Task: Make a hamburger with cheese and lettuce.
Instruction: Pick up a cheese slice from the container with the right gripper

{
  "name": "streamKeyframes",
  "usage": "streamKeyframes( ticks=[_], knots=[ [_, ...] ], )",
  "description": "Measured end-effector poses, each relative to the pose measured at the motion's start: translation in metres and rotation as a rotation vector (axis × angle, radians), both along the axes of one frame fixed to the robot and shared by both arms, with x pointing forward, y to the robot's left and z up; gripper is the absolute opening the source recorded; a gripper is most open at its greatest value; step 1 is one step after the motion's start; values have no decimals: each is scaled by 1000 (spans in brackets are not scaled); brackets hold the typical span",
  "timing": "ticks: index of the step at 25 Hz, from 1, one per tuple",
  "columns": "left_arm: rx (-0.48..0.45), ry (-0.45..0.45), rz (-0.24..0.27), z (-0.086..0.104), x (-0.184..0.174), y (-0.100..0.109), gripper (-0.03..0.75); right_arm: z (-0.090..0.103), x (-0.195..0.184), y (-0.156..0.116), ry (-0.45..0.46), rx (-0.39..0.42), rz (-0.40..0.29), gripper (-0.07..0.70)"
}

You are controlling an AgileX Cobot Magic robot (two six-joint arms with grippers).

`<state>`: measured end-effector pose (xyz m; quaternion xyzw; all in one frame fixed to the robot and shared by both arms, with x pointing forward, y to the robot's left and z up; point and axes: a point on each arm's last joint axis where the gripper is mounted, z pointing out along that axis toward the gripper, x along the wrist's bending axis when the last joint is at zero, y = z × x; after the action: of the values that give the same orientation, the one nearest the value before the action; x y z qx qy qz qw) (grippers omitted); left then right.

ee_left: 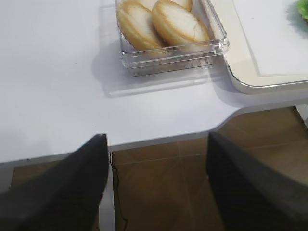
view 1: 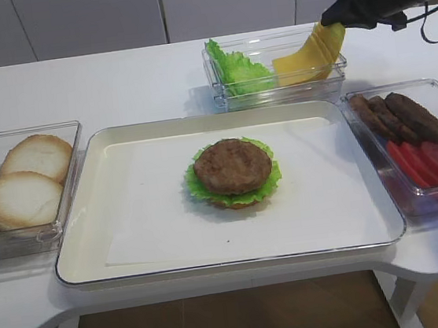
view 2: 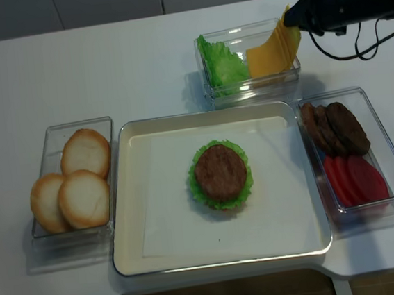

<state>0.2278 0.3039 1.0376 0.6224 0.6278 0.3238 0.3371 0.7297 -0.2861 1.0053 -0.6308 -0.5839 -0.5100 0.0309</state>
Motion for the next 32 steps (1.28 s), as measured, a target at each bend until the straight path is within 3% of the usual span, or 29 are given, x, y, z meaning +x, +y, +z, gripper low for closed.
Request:
streamKeyframes(
  ticks=[9,21,32],
  knots=[
    [0,0,0,0,0,0,467,1,0,0,-5,12,-2,89],
    [0,0,0,0,0,0,467,0,0,0,-5,-3,3,9],
    [0,0,0,0,0,0,467,2,0,1,-8,19,9,6]
  ],
)
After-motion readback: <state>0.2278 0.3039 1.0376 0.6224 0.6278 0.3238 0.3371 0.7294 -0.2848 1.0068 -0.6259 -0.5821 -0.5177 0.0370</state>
